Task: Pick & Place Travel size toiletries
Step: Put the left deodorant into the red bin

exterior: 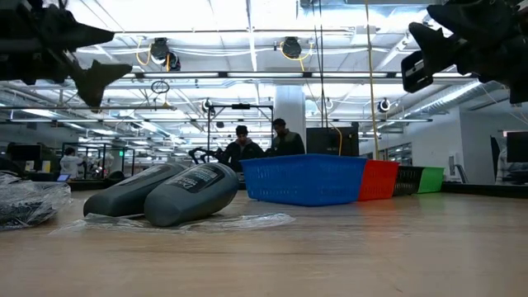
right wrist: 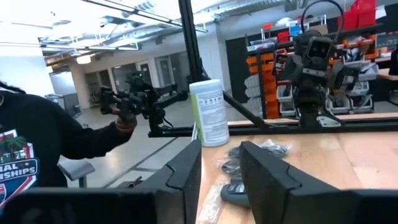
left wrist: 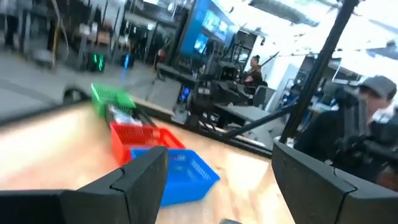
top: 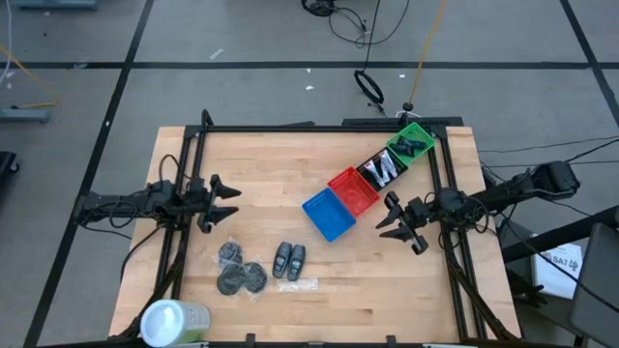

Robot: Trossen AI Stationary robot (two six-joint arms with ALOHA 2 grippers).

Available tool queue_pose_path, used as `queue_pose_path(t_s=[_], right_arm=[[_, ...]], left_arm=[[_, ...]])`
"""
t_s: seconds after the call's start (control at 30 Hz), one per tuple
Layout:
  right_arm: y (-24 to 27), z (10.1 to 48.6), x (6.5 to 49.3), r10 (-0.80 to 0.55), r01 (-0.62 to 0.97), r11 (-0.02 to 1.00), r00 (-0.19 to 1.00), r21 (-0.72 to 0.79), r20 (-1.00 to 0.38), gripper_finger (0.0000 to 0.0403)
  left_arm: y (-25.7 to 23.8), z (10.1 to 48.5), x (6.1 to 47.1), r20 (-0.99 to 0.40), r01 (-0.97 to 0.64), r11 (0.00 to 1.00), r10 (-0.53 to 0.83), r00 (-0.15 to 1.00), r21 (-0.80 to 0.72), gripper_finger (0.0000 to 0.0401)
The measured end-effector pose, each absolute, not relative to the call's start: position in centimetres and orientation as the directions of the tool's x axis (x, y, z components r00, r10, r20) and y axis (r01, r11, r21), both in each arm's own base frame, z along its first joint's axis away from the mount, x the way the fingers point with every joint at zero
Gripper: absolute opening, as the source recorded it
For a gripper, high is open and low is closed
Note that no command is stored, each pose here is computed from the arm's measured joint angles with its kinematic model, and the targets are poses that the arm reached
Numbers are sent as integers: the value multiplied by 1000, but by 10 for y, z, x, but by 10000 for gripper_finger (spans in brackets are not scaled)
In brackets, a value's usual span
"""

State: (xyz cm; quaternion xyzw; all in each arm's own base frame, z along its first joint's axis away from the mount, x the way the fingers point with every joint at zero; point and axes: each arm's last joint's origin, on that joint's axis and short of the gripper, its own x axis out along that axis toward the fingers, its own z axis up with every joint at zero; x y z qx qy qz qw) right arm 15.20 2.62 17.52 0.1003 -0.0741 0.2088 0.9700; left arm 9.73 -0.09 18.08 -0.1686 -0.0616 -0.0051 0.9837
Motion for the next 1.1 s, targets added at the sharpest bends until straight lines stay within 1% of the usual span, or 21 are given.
queue_pose_path(t_s=[0.2,0.27,0.37,0.47,0.57,0.7,0.83,0.97,1.1], right_arm=[[25,175,152,367,-393,909,912,137,183,94],[25,175,152,359,-386,912,915,138,183,93],[25,174,153,345,-371,918,922,143,176,93],[25,174,153,337,-362,921,926,146,173,93],[25,173,153,336,-361,921,926,147,170,93],[24,173,153,311,-337,929,935,153,170,93],[23,172,153,289,-314,936,944,162,159,93],[23,172,153,288,-313,936,944,161,162,93],[22,172,154,233,-260,950,959,170,165,91]], left_arm=[[-2,165,105,-60,-46,878,19,998,-476,282],[-5,158,110,-142,-71,863,-1,990,-500,282],[-11,153,119,-272,-146,850,3,962,-507,282],[-20,160,133,-382,-183,863,-12,924,-470,282],[-33,175,154,-471,-175,893,-47,881,-415,282],[-56,198,186,-597,-156,926,-87,797,-343,282],[-83,212,219,-714,-159,952,-80,696,-263,282],[-111,214,252,-779,-143,967,-78,622,-211,282],[-134,205,278,-836,-186,963,-66,545,-197,282]])
